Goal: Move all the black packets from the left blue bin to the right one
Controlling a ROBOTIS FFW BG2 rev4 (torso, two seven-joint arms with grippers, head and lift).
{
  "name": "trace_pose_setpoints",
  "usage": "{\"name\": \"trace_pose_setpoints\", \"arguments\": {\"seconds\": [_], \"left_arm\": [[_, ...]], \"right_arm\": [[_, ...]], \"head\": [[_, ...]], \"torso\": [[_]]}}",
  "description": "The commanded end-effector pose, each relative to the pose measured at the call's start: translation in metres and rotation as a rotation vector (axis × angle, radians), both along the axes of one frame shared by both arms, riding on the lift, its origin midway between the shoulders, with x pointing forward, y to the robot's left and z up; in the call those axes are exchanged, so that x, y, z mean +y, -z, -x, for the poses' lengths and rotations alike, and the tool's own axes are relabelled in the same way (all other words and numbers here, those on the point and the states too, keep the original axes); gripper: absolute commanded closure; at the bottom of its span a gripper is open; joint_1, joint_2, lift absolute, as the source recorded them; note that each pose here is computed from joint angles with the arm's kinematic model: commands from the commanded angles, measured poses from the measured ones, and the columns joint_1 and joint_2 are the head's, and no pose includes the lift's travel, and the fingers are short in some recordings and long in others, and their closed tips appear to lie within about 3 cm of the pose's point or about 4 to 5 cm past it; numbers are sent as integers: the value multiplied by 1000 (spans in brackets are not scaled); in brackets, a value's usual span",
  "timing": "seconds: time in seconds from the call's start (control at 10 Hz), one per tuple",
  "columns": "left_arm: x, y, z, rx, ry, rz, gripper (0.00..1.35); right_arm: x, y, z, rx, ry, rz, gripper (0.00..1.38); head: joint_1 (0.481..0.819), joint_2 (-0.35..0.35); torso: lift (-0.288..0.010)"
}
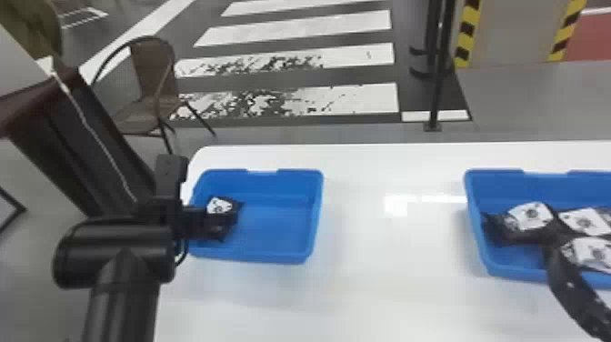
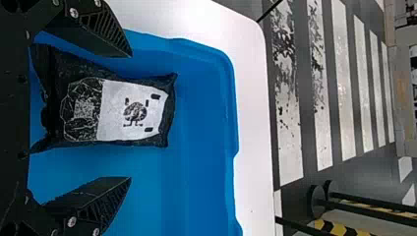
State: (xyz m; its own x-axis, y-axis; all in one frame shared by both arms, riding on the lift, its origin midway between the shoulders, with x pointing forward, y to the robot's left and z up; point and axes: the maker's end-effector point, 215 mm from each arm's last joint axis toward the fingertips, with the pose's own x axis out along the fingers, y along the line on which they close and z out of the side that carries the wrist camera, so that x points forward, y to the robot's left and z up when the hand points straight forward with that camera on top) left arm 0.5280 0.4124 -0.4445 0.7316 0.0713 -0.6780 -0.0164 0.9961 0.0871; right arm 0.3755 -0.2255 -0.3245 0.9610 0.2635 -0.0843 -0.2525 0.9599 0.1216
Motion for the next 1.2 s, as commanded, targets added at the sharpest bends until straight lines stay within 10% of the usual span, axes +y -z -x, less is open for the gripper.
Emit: {"name": "trace_pose_setpoints", "arguments": {"seconds": [0.0,0.3,0.7,1.1], "left_arm": [[-6,11,1,41,5,10,148],[-16,29,1,111,7,31,282],[-21,27,-2,108,44,-1,1170],[-47,-25,11,-31,128,-37,1170]], "right_arm": [[1,2,0,3,-3,-7,191],[5,7,-1,11,-11,-25,191],[5,10,-1,21,-12,-45,191],[9,6,-2,15,-27,-58,191]], "head": [[695,229],[695,221],[695,210],[695,202]], "torso": [[-140],[-140],[-140],[-140]]}}
